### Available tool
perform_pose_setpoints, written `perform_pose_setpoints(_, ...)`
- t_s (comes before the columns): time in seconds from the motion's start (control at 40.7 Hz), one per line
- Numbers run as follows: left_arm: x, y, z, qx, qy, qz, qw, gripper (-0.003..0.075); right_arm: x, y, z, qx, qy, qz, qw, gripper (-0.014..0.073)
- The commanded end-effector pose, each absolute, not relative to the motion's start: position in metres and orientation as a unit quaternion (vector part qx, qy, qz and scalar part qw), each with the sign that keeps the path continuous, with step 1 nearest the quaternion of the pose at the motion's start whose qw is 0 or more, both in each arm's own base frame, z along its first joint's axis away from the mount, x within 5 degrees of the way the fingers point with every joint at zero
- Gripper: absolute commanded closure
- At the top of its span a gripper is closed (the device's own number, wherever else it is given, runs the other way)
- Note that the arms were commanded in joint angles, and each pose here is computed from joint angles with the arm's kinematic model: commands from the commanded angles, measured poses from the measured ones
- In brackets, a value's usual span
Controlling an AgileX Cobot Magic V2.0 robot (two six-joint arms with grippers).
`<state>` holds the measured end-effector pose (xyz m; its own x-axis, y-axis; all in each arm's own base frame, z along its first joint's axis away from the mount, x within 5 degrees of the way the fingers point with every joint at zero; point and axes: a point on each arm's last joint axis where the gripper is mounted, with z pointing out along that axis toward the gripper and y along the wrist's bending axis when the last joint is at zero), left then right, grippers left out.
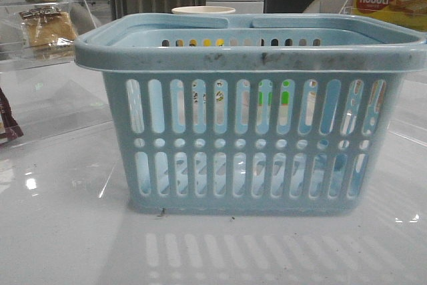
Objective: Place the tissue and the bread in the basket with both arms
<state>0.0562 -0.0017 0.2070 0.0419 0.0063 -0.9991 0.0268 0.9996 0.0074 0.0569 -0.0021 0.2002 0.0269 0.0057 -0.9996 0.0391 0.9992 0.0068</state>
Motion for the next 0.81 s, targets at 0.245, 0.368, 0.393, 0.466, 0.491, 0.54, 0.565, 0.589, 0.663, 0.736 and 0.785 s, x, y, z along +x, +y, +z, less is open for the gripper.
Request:
perform_pose_setpoints(0.245,0.0539,-0.0014,0.2164,0.008,0.653,-0.011,0.757,0.0629,0.0546,-0.0029,0.2093,0.018,0.657,-0.017,0.753,0.0540)
perform_pose_setpoints(0.368,0.0539,-0.0014,0.2164,0.008,0.653,-0.011,0.757,0.0629,0.0546,-0.0029,0.2093,0.018,0.657,-0.017,0.753,0.0540)
perform_pose_setpoints(0.393,0.0539,-0.0014,0.2164,0.008,0.653,-0.011,0.757,0.0629,0.0546,-0.0029,0.2093,0.018,0.657,-0.017,0.753,0.0540)
perform_pose_setpoints(0.466,0.0539,-0.0014,0.2164,0.008,0.653,-0.011,0.757,0.0629,0.0546,-0.0029,0.2093,0.018,0.657,-0.017,0.753,0.0540)
perform_pose_setpoints(0.491,0.0539,-0.0014,0.2164,0.008,0.653,-0.011,0.757,0.0629,0.0546,-0.0029,0.2093,0.018,0.657,-0.017,0.753,0.0540)
perform_pose_setpoints(0.54,0.0539,-0.0014,0.2164,0.008,0.653,-0.011,0.757,0.0629,0.0546,-0.0029,0.2093,0.018,0.657,-0.017,0.753,0.0540)
perform_pose_setpoints(0.565,0.0539,-0.0014,0.2164,0.008,0.653,-0.011,0.757,0.0629,0.0546,-0.0029,0.2093,0.018,0.657,-0.017,0.753,0.0540)
perform_pose_setpoints(0.589,0.0539,-0.0014,0.2164,0.008,0.653,-0.011,0.757,0.0629,0.0546,-0.0029,0.2093,0.018,0.657,-0.017,0.753,0.0540)
perform_pose_setpoints(0.663,0.0539,-0.0014,0.2164,0.008,0.653,-0.011,0.757,0.0629,0.0546,-0.0029,0.2093,0.018,0.657,-0.017,0.753,0.0540)
perform_pose_setpoints(0.736,0.0537,-0.0013,0.2176,0.008,0.648,-0.011,0.762,0.0629,0.0546,-0.0029,0.2093,0.018,0.657,-0.017,0.753,0.0540)
perform_pose_setpoints(0.785,0.0536,-0.0012,0.2184,0.008,0.644,-0.011,0.765,0.0629,0.0546,-0.0029,0.2093,0.018,0.657,-0.017,0.753,0.0540)
